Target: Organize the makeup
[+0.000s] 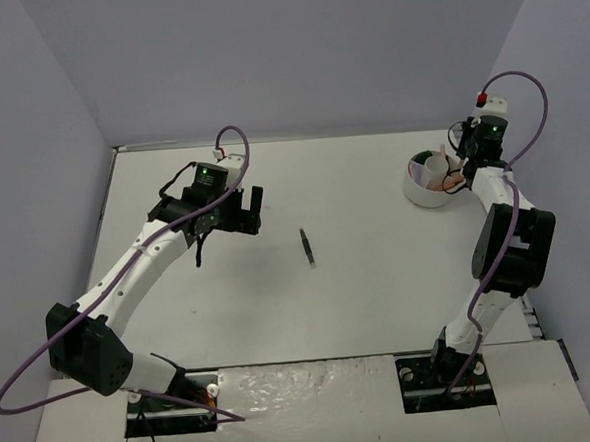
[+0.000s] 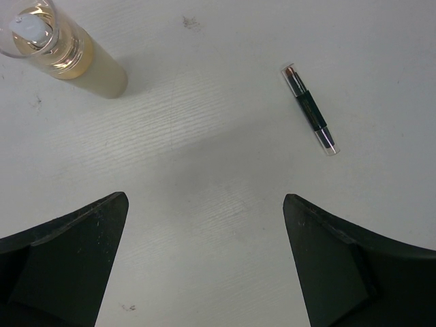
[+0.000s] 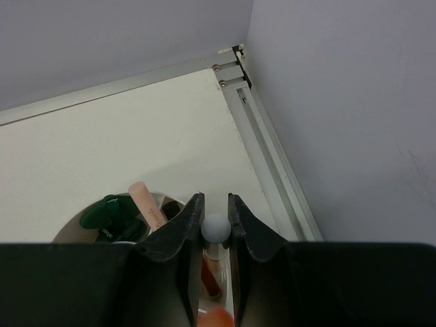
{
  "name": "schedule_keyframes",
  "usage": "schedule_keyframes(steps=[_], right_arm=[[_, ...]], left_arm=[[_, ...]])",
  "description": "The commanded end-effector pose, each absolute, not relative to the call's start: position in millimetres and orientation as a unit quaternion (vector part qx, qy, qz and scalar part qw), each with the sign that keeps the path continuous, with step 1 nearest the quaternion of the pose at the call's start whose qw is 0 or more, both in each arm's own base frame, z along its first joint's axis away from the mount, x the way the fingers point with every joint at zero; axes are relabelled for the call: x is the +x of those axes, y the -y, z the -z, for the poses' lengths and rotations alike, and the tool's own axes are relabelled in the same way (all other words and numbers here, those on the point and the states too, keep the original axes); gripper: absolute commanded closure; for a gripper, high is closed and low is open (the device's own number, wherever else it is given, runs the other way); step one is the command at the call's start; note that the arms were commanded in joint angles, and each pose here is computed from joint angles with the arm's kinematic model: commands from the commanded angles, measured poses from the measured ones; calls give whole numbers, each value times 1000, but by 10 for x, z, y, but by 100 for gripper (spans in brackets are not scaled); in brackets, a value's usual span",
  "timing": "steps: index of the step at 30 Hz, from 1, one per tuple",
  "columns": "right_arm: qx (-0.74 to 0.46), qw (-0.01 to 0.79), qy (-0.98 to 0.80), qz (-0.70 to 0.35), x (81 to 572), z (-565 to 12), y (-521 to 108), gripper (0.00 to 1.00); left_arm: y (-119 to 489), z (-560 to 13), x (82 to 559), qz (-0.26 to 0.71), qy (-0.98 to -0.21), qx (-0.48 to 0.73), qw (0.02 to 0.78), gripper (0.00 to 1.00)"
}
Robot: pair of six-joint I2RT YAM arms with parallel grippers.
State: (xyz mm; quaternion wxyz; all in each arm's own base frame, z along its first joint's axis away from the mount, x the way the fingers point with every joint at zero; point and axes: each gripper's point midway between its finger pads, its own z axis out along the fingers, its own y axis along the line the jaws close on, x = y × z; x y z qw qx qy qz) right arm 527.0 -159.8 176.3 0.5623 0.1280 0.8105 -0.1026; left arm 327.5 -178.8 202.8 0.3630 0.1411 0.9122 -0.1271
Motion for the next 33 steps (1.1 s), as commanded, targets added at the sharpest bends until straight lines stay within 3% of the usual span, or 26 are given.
schedule_keyframes(steps=[1,15,20,22,27,33], right_arm=[[112,600,-787,93,5401,-1944,1555,100],[95,590,-798,71,5328,-1823,1437,100],[94,588,-801,66,5288,-1822,1392,93],[91,586,-802,65,5272,-1831,1366,88],[93,585,-804,63,5244,-1841,1348,60],[93,600,-793,60,5194,-2121,1280,40]], left_arm=[[1758,-2166,3365,121,-904,138,386,3],[1760,-2194,3354,124,-902,138,389,3],[1765,-2180,3352,125,-903,139,386,3],[1771,-2179,3350,126,-904,139,385,3],[1772,-2188,3351,128,-903,135,388,3],[1781,-2185,3353,130,-903,134,387,3]])
